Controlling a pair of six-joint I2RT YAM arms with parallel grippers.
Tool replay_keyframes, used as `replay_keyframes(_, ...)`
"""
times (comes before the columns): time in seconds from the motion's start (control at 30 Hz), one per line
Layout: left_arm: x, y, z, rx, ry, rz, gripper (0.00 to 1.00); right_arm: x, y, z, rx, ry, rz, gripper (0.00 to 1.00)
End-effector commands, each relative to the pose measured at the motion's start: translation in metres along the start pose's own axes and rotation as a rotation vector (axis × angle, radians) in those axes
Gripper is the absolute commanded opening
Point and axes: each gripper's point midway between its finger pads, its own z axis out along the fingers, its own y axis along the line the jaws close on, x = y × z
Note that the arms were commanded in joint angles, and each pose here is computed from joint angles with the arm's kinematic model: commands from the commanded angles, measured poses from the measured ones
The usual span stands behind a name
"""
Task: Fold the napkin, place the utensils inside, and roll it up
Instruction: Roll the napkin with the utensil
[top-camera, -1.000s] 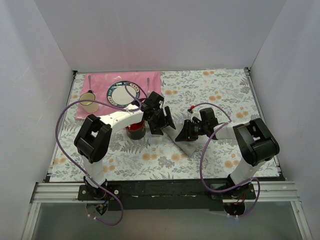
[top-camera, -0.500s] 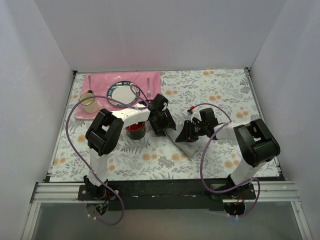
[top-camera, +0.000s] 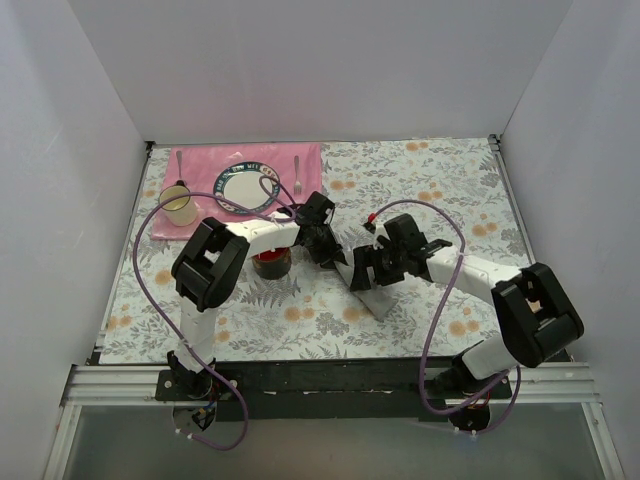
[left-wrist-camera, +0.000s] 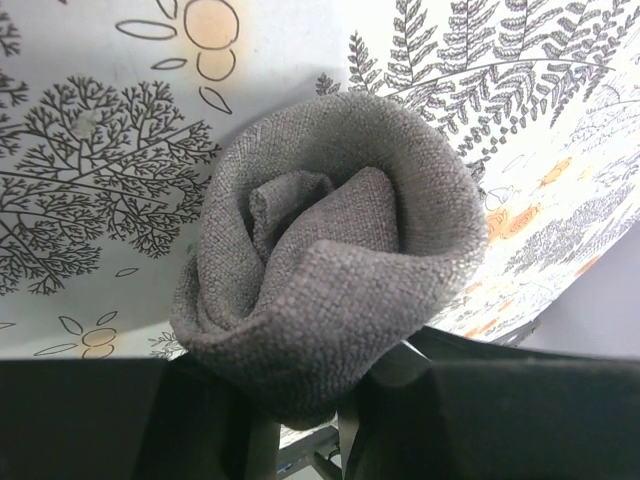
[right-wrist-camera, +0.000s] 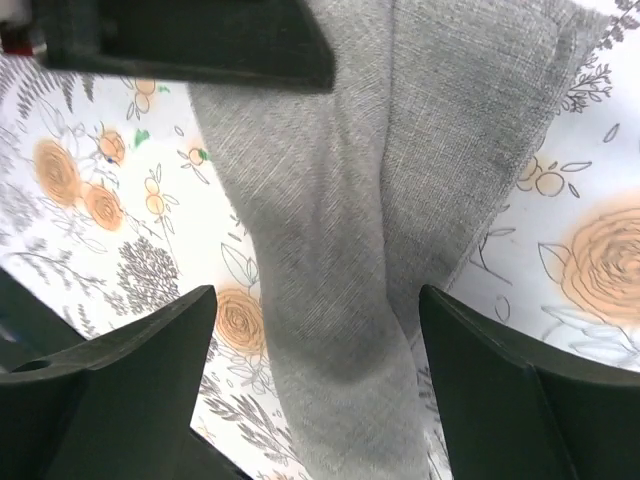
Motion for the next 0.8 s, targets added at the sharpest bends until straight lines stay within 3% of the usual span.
replay_keyframes(0.0, 0.011, -0.006, -0.013, 0.026, 0.060, 0.009, 0.00, -0.015, -0.014, -0.026, 0.263, -0.032, -0.172, 0.93)
replay_keyframes(0.1, 0.016, -0.005, -0.016, 0.019, 0.108, -0.006, 0.00, -0.025, -0.008, -0.032, 0.375, -0.065, -0.262, 0.99)
replay_keyframes(0.33, 0.016, -0.011, -0.021, -0.014, 0.166, -0.004, 0.00, -0.030, 0.015, -0.022, 0.499, -0.073, -0.436, 0.98)
replay_keyframes(0.5, 0.016, -0.005, -0.017, -0.059, 0.199, -0.003, 0.00, -0.025, 0.023, -0.005, 0.613, -0.040, -0.574, 0.88)
replay_keyframes(0.67, 0.018, -0.001, -0.016, -0.073, 0.214, -0.008, 0.00, -0.022, 0.011, 0.006, 0.748, -0.005, -0.650, 0.67)
replay_keyframes(0.77, 0.017, 0.000, -0.016, -0.078, 0.217, -0.001, 0.00, -0.021, 0.004, 0.006, 0.790, -0.003, -0.663, 0.60)
